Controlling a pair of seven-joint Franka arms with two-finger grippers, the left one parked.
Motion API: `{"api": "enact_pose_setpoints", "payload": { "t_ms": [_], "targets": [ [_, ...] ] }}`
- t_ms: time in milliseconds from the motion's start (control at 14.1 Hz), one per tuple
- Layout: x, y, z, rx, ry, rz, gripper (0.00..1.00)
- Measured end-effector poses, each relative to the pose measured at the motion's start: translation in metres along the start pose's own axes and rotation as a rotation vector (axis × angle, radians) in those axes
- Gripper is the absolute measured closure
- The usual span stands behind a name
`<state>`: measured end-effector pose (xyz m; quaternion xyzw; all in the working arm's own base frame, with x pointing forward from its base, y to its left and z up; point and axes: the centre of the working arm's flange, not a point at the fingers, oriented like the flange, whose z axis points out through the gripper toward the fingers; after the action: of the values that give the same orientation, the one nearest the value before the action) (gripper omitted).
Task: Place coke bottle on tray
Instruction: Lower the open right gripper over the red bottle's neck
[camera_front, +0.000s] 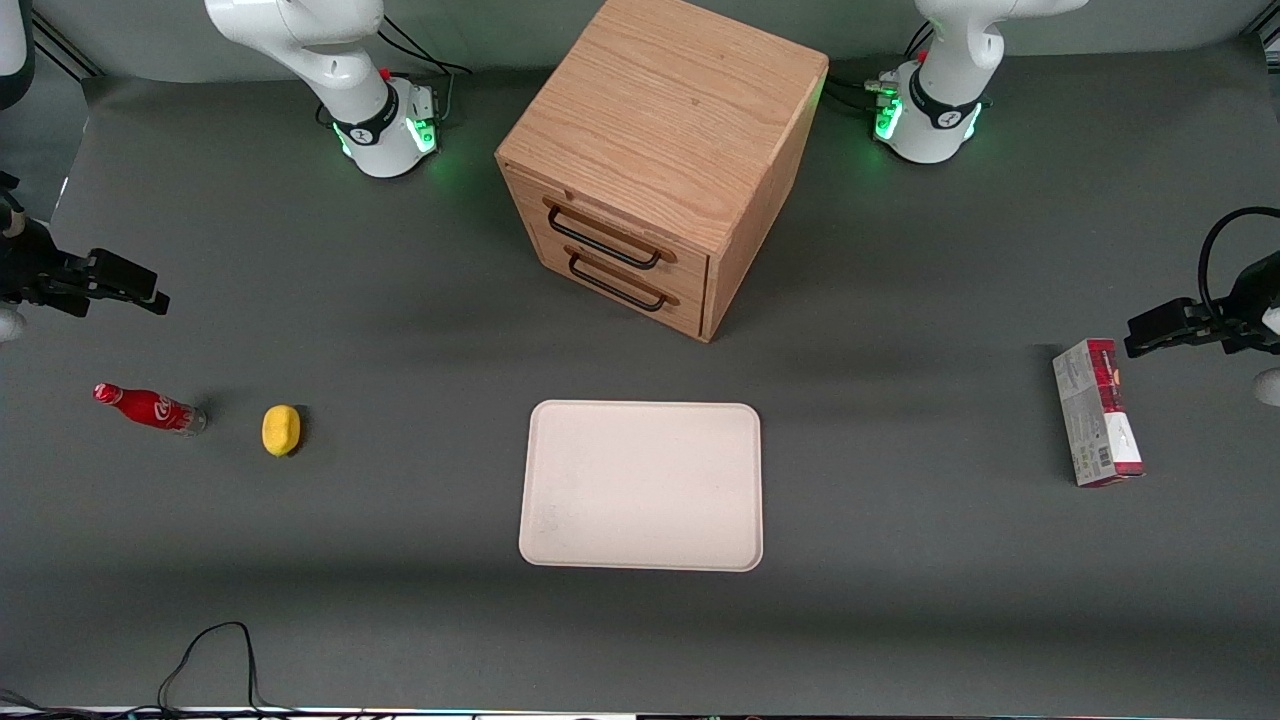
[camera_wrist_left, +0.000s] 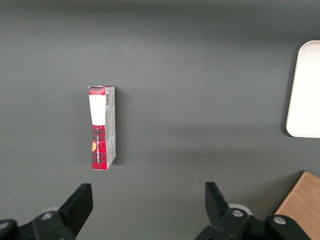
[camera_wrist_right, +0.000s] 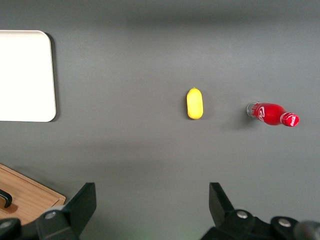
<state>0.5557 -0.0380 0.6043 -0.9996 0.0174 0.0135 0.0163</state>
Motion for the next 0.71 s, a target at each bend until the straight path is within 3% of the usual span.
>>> {"api": "enact_pose_setpoints", "payload": {
  "t_ms": [425, 709],
  "targets": [
    [0.002, 0.004, 0.008, -0.002, -0.016, 0.007, 0.0],
    [-0.001, 0.031, 0.025, -0.041, -0.055, 0.021, 0.0]
  ]
}}
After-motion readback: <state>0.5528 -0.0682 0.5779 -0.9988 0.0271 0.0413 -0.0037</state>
